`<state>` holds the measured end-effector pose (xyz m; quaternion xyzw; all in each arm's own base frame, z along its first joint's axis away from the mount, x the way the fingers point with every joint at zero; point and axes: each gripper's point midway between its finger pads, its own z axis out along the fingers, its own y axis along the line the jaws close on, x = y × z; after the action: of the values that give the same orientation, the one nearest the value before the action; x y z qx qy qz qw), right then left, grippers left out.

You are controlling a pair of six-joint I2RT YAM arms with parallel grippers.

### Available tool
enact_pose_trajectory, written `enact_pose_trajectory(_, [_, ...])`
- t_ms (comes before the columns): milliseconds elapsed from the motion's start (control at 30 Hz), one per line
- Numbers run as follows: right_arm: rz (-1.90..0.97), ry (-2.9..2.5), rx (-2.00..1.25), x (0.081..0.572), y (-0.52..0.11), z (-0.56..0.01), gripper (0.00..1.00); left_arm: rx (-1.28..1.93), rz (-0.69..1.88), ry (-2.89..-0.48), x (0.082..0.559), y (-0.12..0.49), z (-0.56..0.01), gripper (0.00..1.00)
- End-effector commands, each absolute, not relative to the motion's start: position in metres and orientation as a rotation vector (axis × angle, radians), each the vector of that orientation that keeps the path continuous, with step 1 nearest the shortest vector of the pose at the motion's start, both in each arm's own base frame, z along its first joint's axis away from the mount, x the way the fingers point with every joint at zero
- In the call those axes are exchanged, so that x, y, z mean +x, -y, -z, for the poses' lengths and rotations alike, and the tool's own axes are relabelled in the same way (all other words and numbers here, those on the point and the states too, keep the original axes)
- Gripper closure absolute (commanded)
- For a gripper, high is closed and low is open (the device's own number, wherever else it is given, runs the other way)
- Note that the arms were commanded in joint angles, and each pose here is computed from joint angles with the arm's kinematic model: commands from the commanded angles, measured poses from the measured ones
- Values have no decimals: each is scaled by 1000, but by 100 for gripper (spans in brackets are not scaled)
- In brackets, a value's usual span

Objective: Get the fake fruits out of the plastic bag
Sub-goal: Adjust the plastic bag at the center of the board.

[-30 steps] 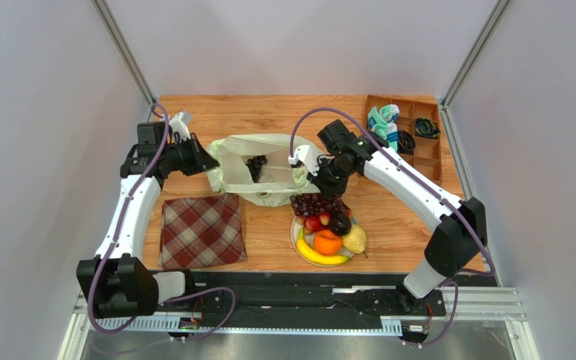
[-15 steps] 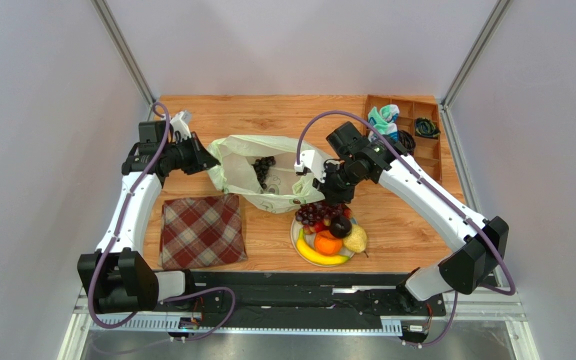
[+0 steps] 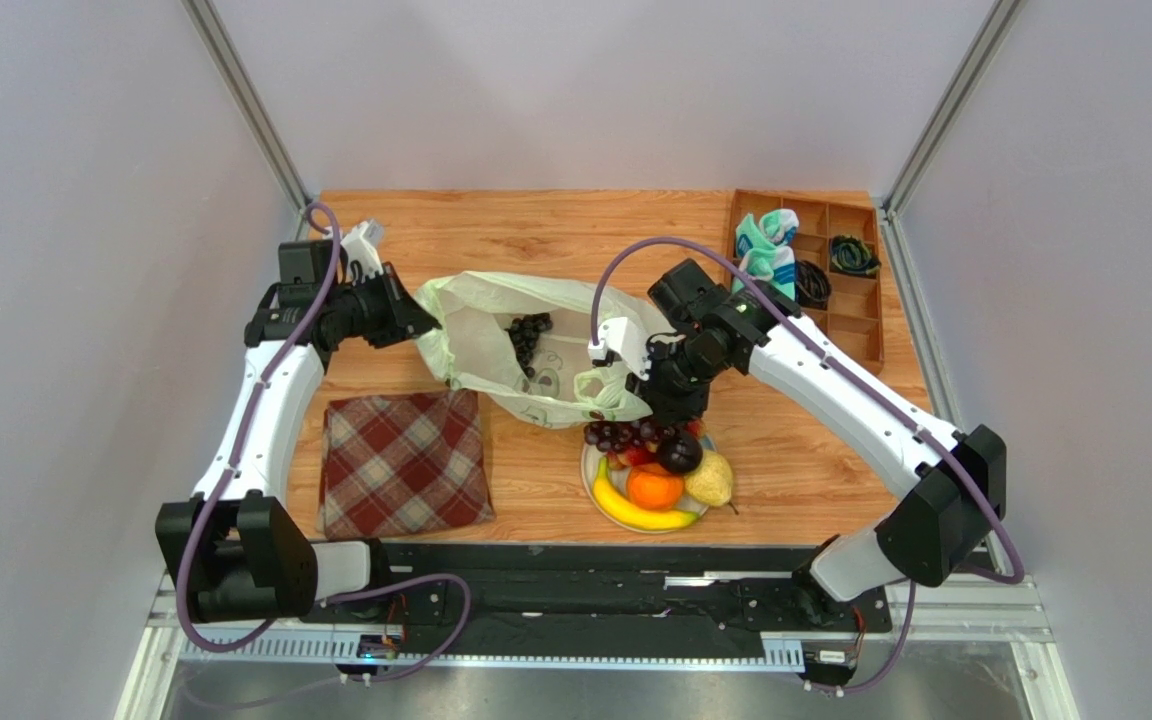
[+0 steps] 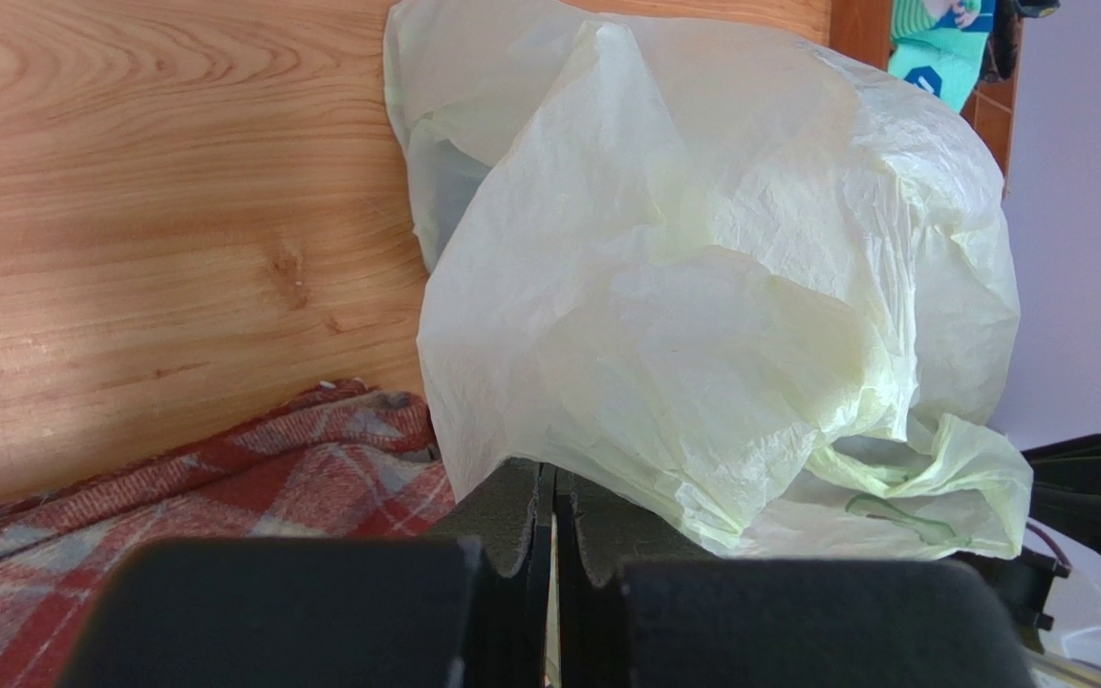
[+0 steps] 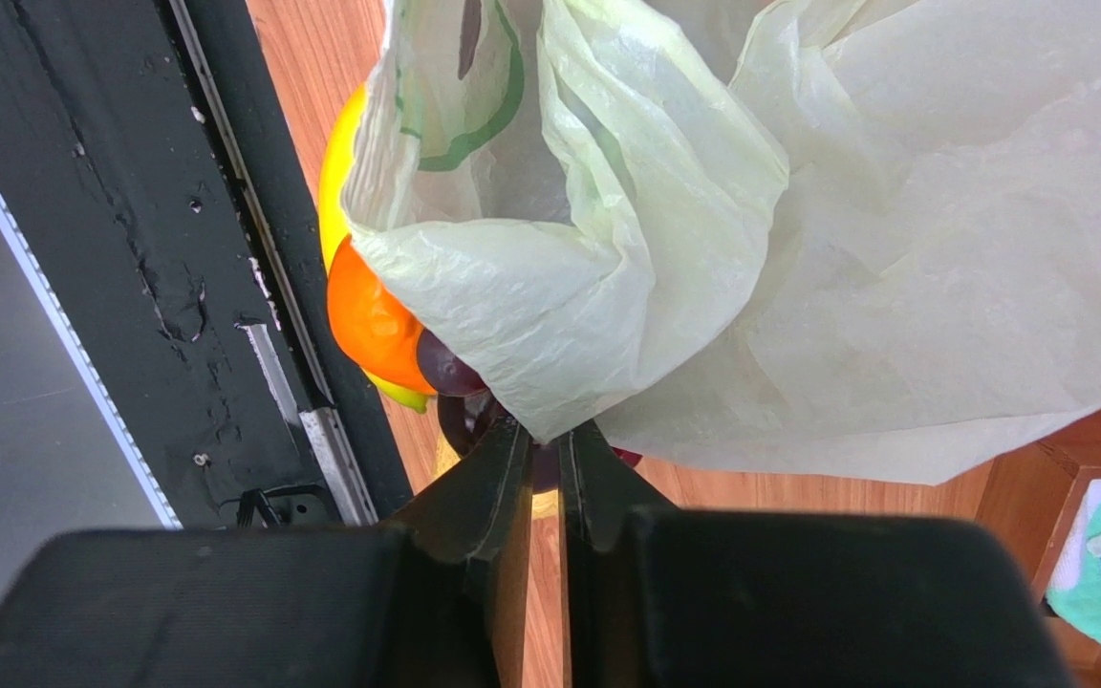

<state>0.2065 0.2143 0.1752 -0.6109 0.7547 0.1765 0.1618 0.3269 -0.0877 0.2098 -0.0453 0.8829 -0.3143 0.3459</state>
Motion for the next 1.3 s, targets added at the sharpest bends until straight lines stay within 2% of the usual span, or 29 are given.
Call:
enact_pose_trajectory(0, [-500, -2148, -1767, 211, -219, -164, 87, -118, 798, -2224, 342, 85, -227, 100])
enact_pose_trajectory(67, [-499, -2157, -1766, 212, -219, -160, 86, -136, 805, -2213, 353, 84, -230, 100])
enact_pose_trajectory(200, [-480, -2176, -1765, 214, -218, -153, 74, -128, 945, -2178, 383, 97, -260, 100])
enact_pose_trajectory(367, [-443, -2182, -1742, 220, -217, -154, 59, -144, 1028, -2197, 405, 103, -260, 100])
enact_pose_trajectory(633, [-433, -2148, -1676, 227, -221, -182, 53, -199, 1090, -2207, 415, 107, -248, 100])
enact_pose_trajectory(833, [-494, -2006, -1723, 228, -242, -209, 45, -241, 1135, -2094, 446, 95, -289, 100])
enact_pose_trajectory(867, [-527, -1999, -1748, 225, -247, -207, 40, -264, 1164, -2080, 450, 95, -296, 100])
enact_pose_trajectory(967, [-544, -1966, -1827, 224, -256, -199, 35, -234, 1233, -2012, 459, 98, -321, 100])
enact_pose_trajectory(1267, [-537, -1931, -1972, 231, -284, -166, 28, -243, 1209, -1884, 462, 77, -356, 100])
